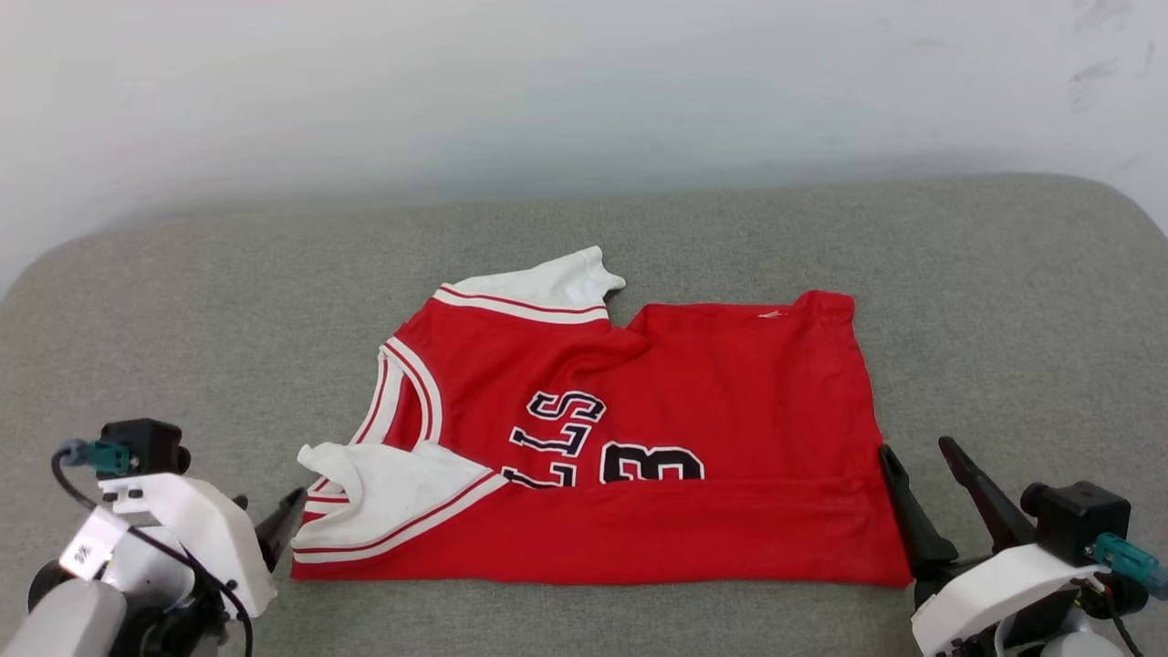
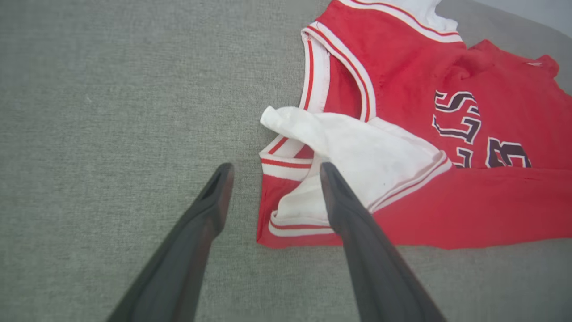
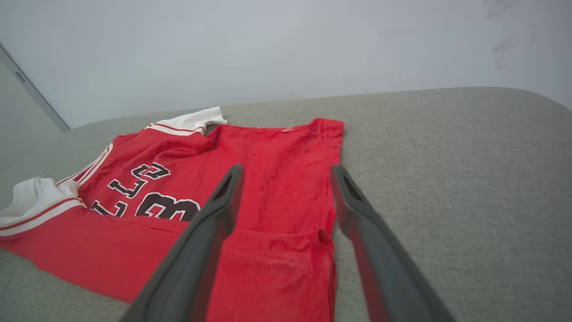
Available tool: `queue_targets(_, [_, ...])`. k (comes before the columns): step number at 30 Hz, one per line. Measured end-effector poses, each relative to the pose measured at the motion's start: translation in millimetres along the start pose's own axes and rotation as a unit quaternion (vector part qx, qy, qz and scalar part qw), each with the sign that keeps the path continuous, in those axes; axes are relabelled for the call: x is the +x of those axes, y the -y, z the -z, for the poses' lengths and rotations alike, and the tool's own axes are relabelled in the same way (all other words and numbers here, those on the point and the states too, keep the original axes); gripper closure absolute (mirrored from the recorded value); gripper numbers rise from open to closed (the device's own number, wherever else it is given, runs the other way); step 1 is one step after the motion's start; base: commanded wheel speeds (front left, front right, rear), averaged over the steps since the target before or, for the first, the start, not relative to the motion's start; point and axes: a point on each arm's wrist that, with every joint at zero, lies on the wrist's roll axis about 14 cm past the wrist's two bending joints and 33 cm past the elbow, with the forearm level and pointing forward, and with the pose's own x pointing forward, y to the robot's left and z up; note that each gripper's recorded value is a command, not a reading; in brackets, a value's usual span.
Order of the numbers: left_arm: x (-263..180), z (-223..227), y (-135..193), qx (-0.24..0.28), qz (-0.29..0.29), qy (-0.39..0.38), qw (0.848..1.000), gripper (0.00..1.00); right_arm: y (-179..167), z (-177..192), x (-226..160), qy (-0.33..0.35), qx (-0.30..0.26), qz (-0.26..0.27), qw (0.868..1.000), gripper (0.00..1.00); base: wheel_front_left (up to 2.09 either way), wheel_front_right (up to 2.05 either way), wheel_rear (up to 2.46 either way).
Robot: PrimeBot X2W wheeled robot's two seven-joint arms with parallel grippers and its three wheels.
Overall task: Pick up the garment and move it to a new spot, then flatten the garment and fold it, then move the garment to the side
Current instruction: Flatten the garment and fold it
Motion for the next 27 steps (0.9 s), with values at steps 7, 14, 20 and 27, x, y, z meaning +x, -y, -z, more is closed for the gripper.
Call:
queue_targets(7, [4,26,4,-0.004,0.004,-0.129,0.992,0.0,1,1,6,-0.005,0.007,0.006,1.0,0.0,0.0,0.0,0.0])
queue_targets(14, [28,51,9,-0.017,0.005,-0.19,0.982,0.0,11,15,15,-0.025,0.014,0.023,0.999,0.0,0.0,0.0,0.0])
queue_targets(20, [43,72,18,-0.02,0.015,-0.235,0.972,0.48,27,26,15,-0.04,0.023,0.047,0.998,0.0,0.0,0.0,0.0])
queue_targets(27, [47,73,36,-0.029,0.044,-0.229,0.972,1.0,46,28,14,-0.062,0.039,0.067,0.995,0.0,0.0,0.0,0.0])
